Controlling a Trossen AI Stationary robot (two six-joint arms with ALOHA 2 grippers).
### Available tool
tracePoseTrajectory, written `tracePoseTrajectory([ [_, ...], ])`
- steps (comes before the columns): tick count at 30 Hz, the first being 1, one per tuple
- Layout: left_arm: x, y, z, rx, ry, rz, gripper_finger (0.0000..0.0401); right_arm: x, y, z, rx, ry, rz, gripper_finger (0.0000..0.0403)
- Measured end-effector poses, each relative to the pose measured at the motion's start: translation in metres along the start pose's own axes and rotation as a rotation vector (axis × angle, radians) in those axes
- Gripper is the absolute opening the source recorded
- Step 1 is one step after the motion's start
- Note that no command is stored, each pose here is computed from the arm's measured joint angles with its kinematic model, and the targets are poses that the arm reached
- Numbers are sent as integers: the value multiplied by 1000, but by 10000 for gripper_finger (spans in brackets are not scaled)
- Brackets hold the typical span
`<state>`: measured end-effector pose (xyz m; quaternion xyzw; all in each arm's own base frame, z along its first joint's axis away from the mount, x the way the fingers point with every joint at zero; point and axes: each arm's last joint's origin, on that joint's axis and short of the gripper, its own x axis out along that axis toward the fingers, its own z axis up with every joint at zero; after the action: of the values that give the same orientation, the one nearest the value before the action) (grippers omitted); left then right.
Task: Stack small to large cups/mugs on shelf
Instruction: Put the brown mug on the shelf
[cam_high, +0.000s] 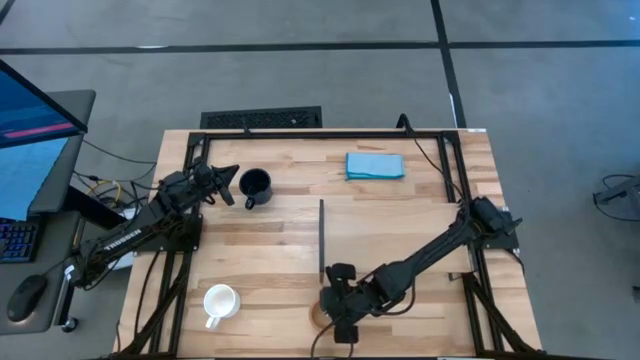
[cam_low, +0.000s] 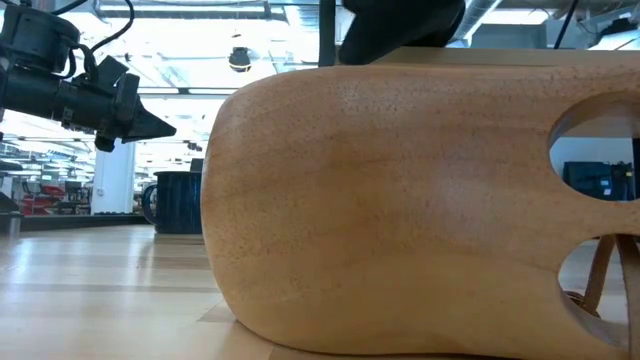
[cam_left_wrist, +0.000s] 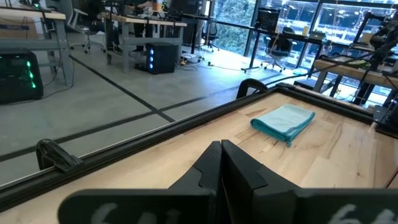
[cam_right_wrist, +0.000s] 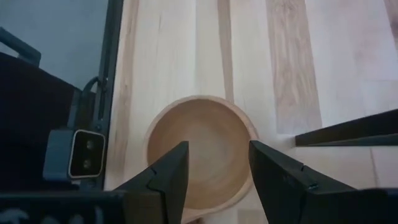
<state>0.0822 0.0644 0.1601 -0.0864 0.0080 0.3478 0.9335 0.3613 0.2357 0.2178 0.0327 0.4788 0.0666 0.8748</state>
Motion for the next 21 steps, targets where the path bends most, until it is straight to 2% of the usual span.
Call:
tracePoseTrajectory([
  [9, 0, 0, 0, 0, 0, 1, 0, -1, 21, -15, -83, 32, 30, 177],
  [17, 0, 0, 0, 0, 0, 2, 0, 1, 19, -17, -106, 54, 5, 154],
  [21, 0, 0, 0, 0, 0, 2, 0, 1, 20, -17, -105, 51, 28, 148],
])
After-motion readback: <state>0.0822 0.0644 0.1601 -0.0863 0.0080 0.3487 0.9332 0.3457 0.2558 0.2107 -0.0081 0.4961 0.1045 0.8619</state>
